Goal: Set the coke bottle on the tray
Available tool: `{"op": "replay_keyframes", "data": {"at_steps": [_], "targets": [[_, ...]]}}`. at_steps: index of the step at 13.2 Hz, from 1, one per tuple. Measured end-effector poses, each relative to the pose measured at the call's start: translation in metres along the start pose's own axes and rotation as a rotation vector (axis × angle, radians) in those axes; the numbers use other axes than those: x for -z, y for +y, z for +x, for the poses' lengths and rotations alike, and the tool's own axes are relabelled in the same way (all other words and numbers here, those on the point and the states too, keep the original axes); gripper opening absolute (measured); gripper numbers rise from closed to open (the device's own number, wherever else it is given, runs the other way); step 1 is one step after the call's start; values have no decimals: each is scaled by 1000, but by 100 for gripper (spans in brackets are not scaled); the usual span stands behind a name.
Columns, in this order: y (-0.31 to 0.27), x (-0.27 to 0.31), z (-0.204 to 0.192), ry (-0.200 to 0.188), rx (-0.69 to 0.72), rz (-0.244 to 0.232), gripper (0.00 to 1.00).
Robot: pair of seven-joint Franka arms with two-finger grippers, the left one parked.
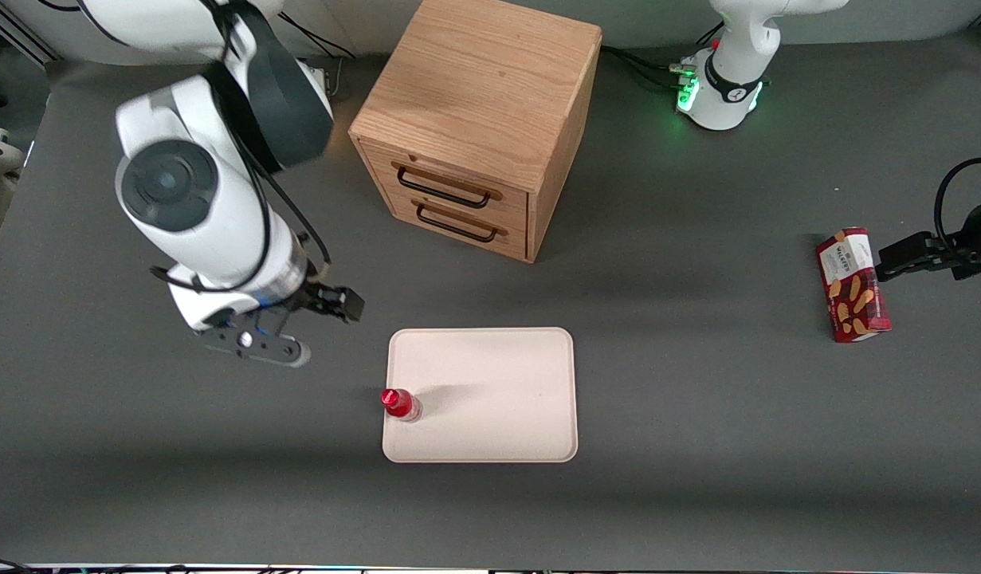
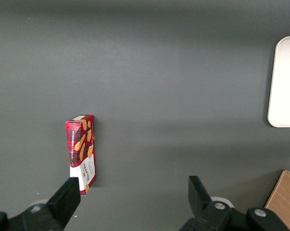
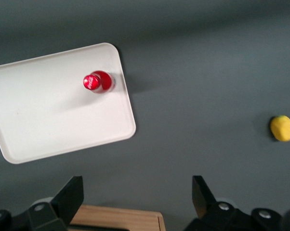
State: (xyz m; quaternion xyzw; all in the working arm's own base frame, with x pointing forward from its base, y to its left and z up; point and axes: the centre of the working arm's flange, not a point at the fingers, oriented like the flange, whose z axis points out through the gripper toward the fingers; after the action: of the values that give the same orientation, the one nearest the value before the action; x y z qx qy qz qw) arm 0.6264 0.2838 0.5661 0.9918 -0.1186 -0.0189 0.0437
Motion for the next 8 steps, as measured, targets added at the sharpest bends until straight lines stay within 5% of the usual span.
{"op": "replay_keyframes", "data": {"at_steps": [4, 8], "targets": [[61, 63, -22, 10, 102, 0, 100], [169, 71, -10, -26, 203, 2, 100]]}}
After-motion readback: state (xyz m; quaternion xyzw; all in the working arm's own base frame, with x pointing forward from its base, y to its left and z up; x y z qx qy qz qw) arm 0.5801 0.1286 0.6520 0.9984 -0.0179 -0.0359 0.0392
